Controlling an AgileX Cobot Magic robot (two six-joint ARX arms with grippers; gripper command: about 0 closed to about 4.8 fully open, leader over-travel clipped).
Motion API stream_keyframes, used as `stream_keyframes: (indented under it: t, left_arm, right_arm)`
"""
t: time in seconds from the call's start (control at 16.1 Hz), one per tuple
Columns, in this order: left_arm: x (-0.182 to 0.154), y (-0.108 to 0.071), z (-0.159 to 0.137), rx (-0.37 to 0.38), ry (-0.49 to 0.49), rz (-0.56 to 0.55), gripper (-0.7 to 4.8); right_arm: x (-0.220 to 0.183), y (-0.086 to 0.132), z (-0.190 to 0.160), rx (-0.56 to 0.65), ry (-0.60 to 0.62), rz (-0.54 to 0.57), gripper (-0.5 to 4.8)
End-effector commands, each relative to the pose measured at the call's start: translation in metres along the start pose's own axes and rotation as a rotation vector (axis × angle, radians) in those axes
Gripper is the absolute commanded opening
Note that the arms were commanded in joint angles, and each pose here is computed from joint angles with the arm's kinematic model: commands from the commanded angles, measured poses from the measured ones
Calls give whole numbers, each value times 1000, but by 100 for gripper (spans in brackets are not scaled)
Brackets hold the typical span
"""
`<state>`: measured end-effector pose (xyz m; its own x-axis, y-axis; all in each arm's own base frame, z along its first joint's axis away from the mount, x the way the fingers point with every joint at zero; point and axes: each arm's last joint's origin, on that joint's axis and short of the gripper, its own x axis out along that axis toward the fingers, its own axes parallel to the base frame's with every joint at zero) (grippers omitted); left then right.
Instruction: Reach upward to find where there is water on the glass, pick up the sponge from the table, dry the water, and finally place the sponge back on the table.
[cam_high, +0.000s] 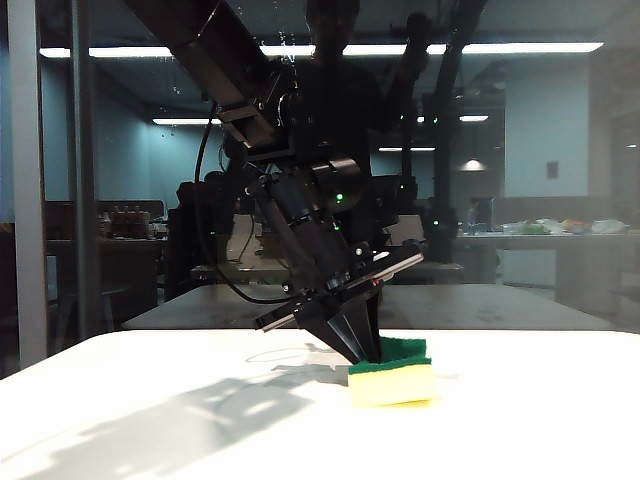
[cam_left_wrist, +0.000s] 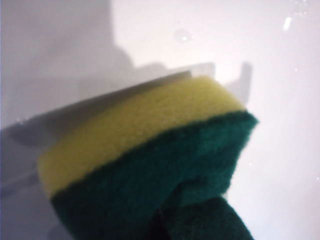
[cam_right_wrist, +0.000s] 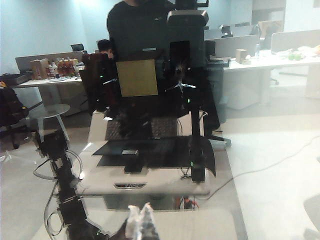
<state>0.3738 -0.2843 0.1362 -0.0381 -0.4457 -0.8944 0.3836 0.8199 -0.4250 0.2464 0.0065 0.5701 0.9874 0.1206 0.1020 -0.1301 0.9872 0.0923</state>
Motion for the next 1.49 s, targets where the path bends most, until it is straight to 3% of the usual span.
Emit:
stream_keyframes:
  t: [0.06,0.44,0.68,0.87,0.93,1.06,1.18,1.49]
  left_arm:
    - [-21,-6,-2,19,-29,24,-6]
    - [-121,-49,-1,146,-345,-60,-6]
    - [-215,-84,-18,296,-686,-141,-6]
    - [-276,-103,-38,432,-960,-132,-6]
    - [-296,-106,-44,468,-1050,-119,-6]
    - [-324,-109,-50,489,-1138,-93,-6]
    - [-367,-112,-55,546,-1300,5,-6]
    - [-417,-104,-61,608,-1553,123,-6]
  right_arm:
    - [-2,1,4,-7,-25,2,-2]
    - [-2,1,4,-7,-25,2,-2]
    - [-2,1,4,-7,-25,2,-2]
    - [-2,1,4,-6,-24,3,-2]
    - [-2,1,4,-6,-25,6,-2]
    - [-2,1,4,-6,-24,6,-2]
    - [-3,1,4,-6,-24,14,-2]
    - [-3,3,4,-7,-18,77,-2]
